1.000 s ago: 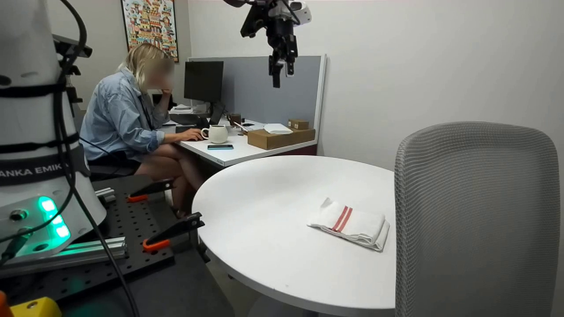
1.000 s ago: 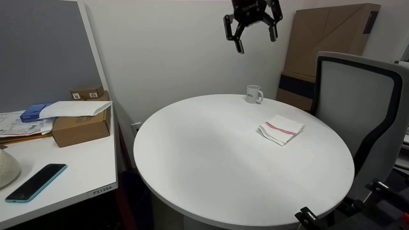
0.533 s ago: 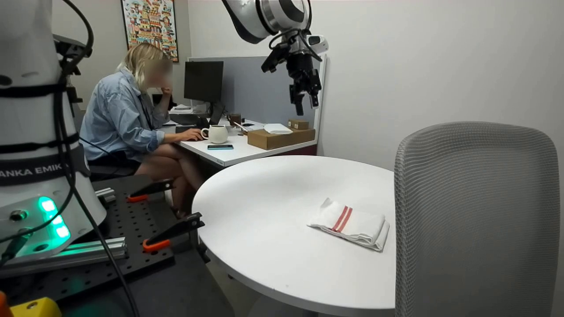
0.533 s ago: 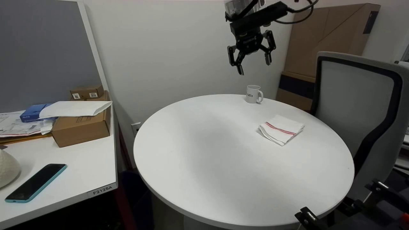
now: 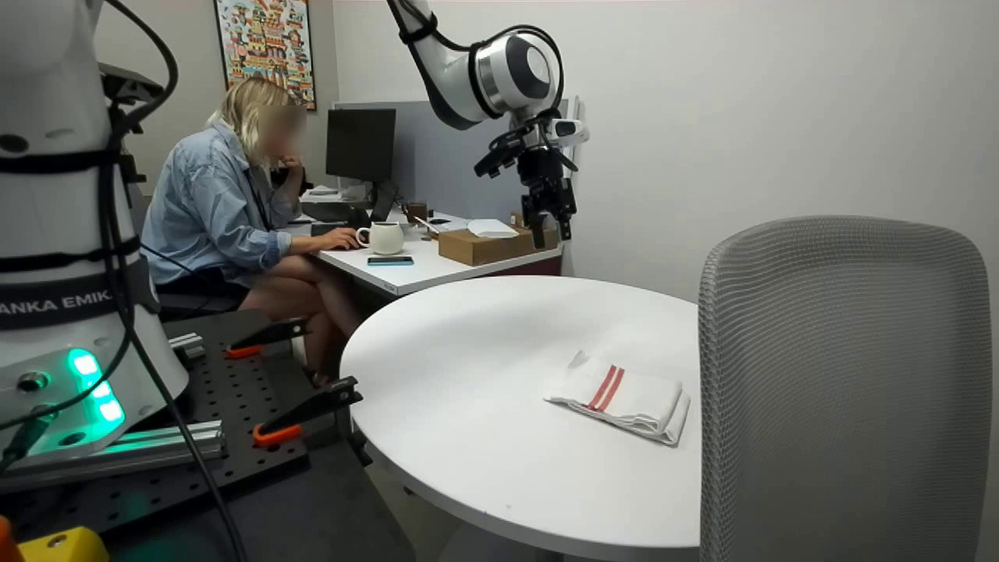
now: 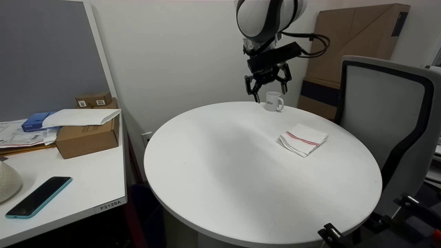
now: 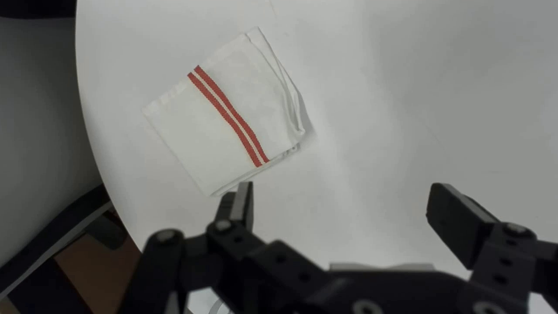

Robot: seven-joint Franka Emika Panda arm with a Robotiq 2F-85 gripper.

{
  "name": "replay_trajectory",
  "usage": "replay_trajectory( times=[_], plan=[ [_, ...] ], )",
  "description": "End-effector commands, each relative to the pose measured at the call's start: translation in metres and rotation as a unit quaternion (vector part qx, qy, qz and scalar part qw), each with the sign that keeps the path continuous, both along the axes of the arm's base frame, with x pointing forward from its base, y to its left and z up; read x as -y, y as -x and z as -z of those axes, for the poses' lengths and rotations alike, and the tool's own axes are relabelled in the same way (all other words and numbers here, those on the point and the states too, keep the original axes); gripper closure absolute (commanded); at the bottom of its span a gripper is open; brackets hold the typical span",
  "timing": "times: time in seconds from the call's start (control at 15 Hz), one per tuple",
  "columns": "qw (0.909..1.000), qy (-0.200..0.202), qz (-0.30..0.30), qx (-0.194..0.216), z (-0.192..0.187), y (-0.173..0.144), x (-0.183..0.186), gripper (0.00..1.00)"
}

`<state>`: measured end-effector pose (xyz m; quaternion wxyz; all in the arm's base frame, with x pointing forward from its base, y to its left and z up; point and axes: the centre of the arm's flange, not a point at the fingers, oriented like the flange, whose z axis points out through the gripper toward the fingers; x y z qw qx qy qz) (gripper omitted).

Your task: Put the tea towel on the back of the chair

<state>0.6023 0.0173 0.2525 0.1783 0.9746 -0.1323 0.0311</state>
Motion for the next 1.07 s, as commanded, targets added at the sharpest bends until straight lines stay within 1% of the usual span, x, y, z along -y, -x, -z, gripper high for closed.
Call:
replay_trajectory(
  times=[0.0, 0.33, 0.73, 1.0],
  plan=[
    [0.9998, 0.017, -0.003, 0.008, 0.030, -0.018, 0.003, 0.00],
    [0.9998, 0.021, 0.000, 0.003, 0.060, -0.022, 0.018, 0.00],
    [0.9996, 0.023, 0.015, -0.008, 0.099, -0.019, 0.043, 0.00],
    [0.9994, 0.021, 0.025, -0.011, 0.119, -0.023, 0.057, 0.00]
  ],
)
